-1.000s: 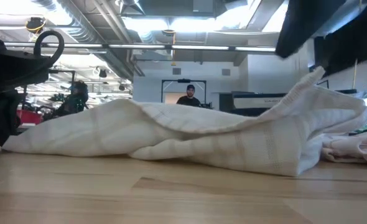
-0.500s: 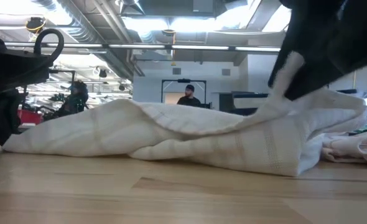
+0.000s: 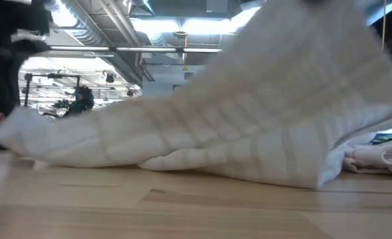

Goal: Fold towel
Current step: Fold the white with grey-stripe towel

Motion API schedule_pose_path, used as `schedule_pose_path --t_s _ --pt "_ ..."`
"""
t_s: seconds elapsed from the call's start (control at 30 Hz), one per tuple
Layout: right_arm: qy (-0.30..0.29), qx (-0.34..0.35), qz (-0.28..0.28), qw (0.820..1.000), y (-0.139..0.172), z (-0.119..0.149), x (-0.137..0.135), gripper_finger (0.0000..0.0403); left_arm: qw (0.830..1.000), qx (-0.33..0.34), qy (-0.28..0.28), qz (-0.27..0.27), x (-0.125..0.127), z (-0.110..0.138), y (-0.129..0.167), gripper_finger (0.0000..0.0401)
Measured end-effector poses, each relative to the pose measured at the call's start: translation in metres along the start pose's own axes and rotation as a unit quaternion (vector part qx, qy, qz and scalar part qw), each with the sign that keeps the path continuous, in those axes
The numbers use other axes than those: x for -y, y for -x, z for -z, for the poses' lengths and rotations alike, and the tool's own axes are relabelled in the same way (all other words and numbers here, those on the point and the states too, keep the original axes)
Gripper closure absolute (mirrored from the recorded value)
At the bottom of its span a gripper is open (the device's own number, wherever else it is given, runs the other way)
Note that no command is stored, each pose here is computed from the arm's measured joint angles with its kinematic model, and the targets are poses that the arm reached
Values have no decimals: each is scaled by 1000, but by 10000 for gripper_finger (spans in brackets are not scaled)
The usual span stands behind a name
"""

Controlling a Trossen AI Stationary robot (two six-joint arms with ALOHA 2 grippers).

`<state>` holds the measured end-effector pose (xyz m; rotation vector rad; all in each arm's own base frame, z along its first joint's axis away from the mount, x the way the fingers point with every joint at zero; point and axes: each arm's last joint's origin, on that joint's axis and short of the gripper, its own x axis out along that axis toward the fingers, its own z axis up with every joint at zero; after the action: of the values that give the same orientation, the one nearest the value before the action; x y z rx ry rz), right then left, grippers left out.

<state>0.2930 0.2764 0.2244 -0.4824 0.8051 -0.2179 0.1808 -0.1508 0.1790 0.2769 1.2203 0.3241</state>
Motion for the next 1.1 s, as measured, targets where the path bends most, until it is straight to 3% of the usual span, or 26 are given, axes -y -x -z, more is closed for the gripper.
schedule_pose_path --t_s 0.23,0.5,0.83,1.1 --pt "-71 64 11 995 54 -14 48 400 999 25 18 10 -20 -21 59 400" --pt "-106 135 70 983 96 -23 112 400 991 122 44 30 -63 -41 131 401" --pt "-147 186 147 960 119 -35 199 401 953 274 114 -56 -139 -55 198 401" --pt "-145 215 190 947 124 -45 256 401 923 330 145 -134 -185 -58 231 401"
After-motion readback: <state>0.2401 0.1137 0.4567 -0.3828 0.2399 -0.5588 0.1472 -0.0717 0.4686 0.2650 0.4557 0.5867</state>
